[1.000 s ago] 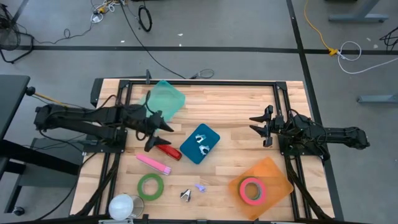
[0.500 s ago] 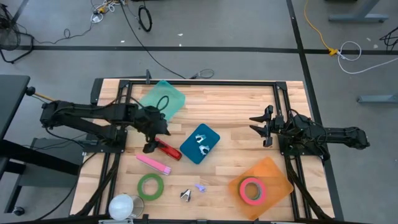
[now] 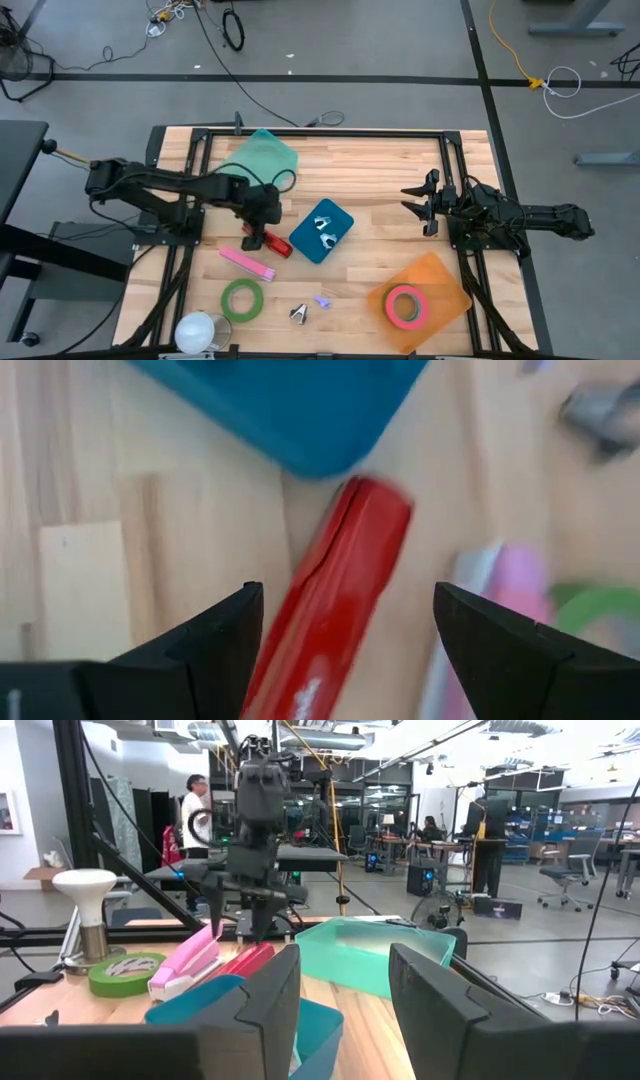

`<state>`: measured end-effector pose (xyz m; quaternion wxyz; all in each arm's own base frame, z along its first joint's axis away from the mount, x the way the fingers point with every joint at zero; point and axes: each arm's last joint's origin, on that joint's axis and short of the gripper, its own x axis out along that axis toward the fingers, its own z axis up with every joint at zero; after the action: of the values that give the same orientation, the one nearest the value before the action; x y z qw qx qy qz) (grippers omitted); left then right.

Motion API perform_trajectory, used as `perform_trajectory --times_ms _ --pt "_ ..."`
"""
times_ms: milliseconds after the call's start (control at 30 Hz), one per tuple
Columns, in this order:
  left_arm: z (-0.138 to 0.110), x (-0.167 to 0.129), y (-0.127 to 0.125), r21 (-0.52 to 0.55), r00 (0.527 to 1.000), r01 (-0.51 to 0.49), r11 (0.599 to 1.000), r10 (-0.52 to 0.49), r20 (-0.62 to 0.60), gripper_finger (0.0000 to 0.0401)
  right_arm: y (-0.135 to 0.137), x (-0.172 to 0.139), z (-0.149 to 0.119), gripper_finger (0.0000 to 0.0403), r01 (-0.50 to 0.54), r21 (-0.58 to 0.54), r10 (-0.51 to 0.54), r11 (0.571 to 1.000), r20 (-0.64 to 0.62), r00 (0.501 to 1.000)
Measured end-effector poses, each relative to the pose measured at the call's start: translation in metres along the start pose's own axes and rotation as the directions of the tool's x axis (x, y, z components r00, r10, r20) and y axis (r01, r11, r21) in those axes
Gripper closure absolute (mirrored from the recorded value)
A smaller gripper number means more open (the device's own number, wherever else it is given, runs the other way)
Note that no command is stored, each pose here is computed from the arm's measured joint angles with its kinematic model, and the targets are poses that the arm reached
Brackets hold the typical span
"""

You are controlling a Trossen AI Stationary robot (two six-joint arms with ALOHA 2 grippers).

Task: Pick and place Stapler, Stapler remover, tape
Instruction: Put the red stapler into the green bin

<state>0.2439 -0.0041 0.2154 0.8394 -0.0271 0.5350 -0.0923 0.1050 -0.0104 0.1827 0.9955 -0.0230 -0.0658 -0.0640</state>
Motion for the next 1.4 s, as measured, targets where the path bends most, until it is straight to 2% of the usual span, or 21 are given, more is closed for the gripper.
perform_trajectory --times_ms 233,400,667,800,1100,1400 --pt "-0.007 0.022 -0.003 0.152 0.984 -0.053 0.987 0.077 -0.160 0.0108 0.000 0.000 0.000 0.0247 0.000 0.000 0.000 1.000 0.000 1.000" --pt "-0.008 0.027 -0.003 0.166 0.977 -0.072 0.984 0.102 -0.185 0.0098 0.000 0.000 0.000 0.0247 0.000 0.000 0.000 1.000 0.000 1.000" --pt "-0.010 0.037 0.000 0.189 0.961 -0.083 0.978 0.129 -0.245 0.0042 0.000 0.000 0.000 0.0247 0.000 0.000 0.000 1.000 0.000 1.000" --pt "-0.012 0.045 0.000 0.189 0.951 -0.069 0.979 0.122 -0.284 0.0038 0.000 0.000 0.000 0.0247 0.000 0.000 0.000 1.000 0.000 1.000" --pt "-0.014 0.054 -0.001 0.190 0.942 -0.052 0.980 0.111 -0.317 0.0069 0.000 0.000 0.000 0.0247 0.000 0.000 0.000 1.000 0.000 1.000" --pt "-0.013 0.054 -0.001 0.189 0.944 -0.051 0.981 0.109 -0.311 0.0131 0.000 0.000 0.000 0.0247 0.000 0.000 0.000 1.000 0.000 1.000"
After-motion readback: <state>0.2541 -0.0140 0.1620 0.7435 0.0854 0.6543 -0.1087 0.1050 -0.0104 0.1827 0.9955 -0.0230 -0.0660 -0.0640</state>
